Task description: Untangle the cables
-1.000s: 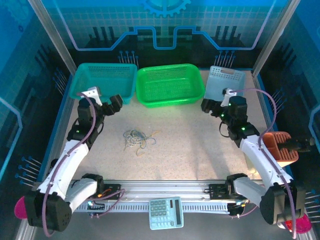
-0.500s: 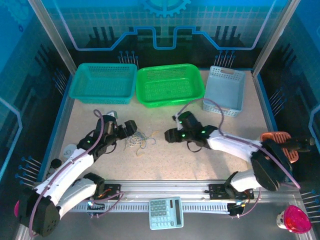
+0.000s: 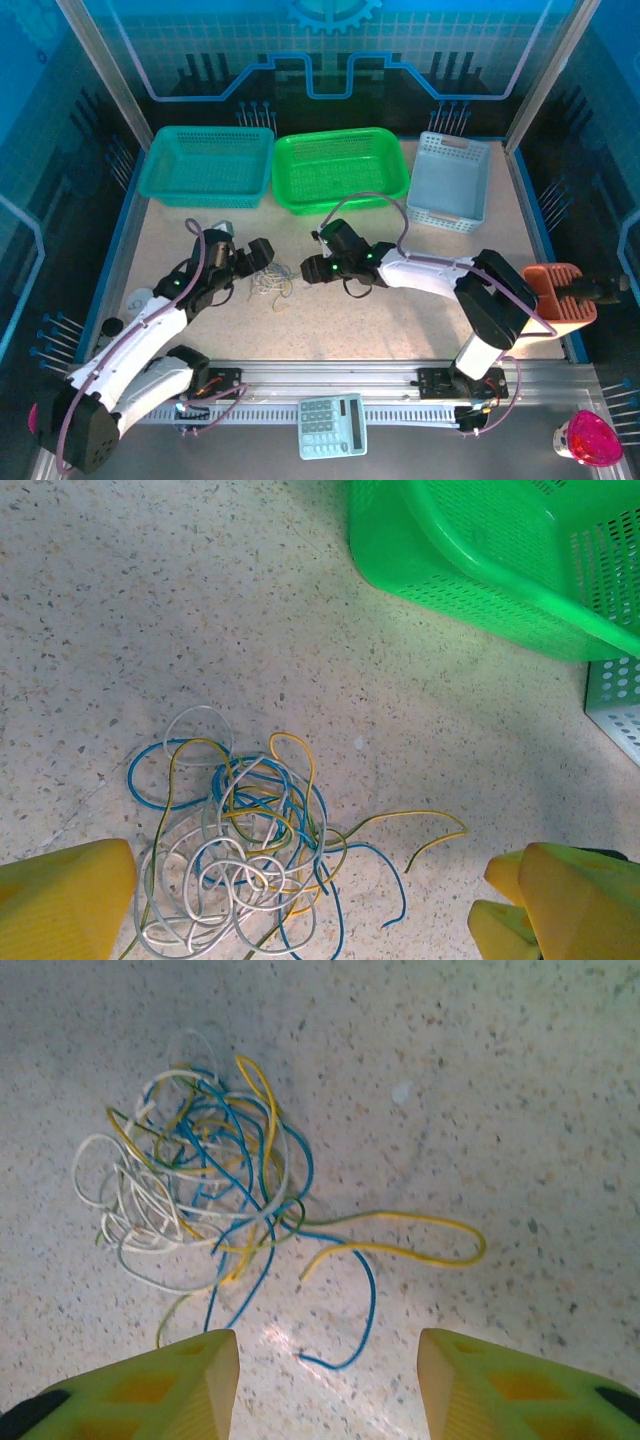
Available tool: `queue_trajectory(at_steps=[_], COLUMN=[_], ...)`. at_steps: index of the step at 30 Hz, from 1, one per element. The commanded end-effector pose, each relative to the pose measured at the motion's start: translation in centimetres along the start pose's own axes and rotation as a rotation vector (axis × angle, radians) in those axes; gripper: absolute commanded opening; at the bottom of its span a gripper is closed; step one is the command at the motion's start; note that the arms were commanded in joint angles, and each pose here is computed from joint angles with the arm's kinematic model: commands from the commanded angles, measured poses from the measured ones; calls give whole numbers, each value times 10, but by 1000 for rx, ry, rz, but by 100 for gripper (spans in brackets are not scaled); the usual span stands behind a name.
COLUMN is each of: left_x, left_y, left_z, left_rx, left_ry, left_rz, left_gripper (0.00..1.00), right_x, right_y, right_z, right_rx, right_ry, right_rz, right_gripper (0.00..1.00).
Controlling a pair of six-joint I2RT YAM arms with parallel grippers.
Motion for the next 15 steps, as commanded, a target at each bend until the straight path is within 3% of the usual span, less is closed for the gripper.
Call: queue_trajectory(at_steps=[1,15], left_x=[-7,-10], left_y=[6,8], left_z=[6,7], left_rx=[-21,-24], left_ry=[-3,-11], left_rz=[-8,-19], left_gripper=[99,99], right_x=[0,-6], right_y=[-5,-22], right_z=[7,1], right_rx=[-8,5], right_ry=[-24,-188], right_rz=[-20,28], right_gripper=[52,44])
Point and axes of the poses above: each hand's point on the last joint's axis, 136 mm out from that joint toward the fingers, its own y axis back along the fingers, its own x axis along the line the jaws close on, z = x × y, the point moved 8 cm from there along y, back along the fingers, and after that the axes turned 5 degrees about y, right-handed, at the moved point
